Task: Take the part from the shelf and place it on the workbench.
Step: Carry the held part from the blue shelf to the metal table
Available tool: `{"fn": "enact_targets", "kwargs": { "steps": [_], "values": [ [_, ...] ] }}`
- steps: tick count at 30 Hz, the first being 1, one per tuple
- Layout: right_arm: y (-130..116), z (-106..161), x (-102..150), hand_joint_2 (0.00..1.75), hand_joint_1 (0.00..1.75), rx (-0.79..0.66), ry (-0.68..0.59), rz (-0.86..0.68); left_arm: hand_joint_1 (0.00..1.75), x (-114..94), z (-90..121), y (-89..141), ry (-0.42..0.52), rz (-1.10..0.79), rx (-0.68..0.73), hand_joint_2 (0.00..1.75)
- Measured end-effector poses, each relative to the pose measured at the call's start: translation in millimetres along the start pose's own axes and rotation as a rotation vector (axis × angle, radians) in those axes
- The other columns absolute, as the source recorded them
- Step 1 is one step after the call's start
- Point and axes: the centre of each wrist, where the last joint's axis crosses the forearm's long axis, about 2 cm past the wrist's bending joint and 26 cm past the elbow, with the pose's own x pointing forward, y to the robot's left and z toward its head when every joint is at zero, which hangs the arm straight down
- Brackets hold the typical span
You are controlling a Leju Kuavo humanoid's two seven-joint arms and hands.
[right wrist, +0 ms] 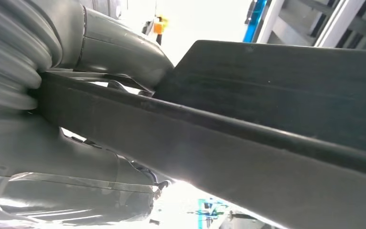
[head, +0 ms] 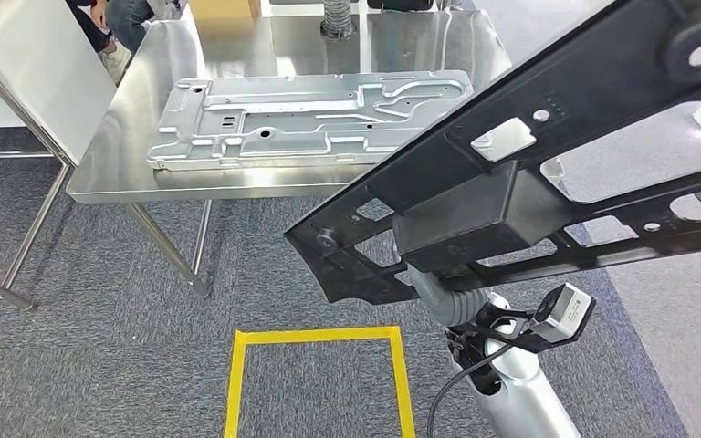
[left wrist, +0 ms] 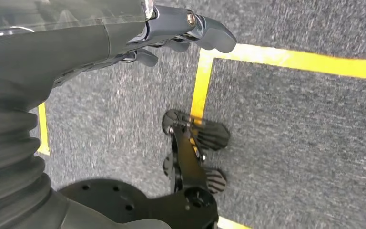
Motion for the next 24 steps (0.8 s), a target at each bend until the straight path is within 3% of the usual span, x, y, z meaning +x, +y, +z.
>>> {"fn": "enact_targets", "kwargs": {
  "steps": [24],
  "values": [
    [1.3, 7.7, 2.4, 1.75, 1.75, -0.014, 0.001, -0.012, 0.00, -3.7, 1.8, 4.1, 0.003, -0.007, 0.010, 1.75]
  ]
}}
